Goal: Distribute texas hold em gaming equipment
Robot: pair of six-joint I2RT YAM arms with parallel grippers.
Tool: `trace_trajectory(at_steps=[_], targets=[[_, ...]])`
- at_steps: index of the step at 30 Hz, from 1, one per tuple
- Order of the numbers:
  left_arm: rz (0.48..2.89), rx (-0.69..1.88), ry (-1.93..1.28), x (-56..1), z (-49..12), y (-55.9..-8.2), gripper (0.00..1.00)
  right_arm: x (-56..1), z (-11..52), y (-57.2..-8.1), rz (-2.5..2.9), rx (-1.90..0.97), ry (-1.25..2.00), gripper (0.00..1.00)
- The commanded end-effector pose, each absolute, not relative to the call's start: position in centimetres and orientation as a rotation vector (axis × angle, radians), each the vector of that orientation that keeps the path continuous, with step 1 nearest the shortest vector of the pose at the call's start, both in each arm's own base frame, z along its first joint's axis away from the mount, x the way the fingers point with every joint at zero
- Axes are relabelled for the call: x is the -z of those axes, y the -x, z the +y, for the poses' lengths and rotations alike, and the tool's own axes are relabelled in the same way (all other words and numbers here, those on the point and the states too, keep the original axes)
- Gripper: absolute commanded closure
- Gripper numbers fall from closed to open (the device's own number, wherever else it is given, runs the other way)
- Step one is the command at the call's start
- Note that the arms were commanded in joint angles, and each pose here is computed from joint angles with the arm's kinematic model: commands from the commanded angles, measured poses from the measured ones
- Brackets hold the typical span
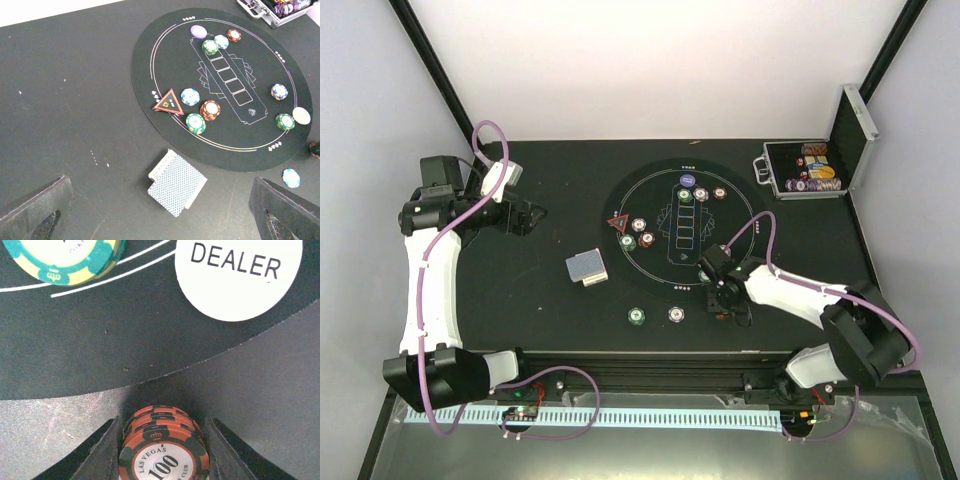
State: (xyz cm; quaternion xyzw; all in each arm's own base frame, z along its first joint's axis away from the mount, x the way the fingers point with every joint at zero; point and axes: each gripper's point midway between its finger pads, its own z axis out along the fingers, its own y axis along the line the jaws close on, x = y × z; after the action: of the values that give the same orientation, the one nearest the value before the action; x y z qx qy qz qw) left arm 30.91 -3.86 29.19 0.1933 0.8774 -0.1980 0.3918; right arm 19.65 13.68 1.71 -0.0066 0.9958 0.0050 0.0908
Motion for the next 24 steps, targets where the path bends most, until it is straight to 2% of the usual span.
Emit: trace_trajectory(at_steps=[1,7,16,24], targets=[[2.209,0.503,-0.512,-29.8,-4.0,-30.6,0.01,-1.2,13.4,-19.7,2.954,0.025,0.031,0.57],[2.209,0.504,-0.510,-29.8,-4.0,-30.7,0.01,-2.4,13.4,-20.1,2.937,0.031,0.037,0.69],[2.206,0.507,-0.521,-29.9,-4.1,-30.6,0.01,-6.8,13.1,-22.6,2.874,0.009,0.017,0.73],[2.221,0.537,-0.619,-28.8,-4.6,-29.9,0.01,-10.0,10.0,-27.9,2.801,-0.007,-0.134,0.73]])
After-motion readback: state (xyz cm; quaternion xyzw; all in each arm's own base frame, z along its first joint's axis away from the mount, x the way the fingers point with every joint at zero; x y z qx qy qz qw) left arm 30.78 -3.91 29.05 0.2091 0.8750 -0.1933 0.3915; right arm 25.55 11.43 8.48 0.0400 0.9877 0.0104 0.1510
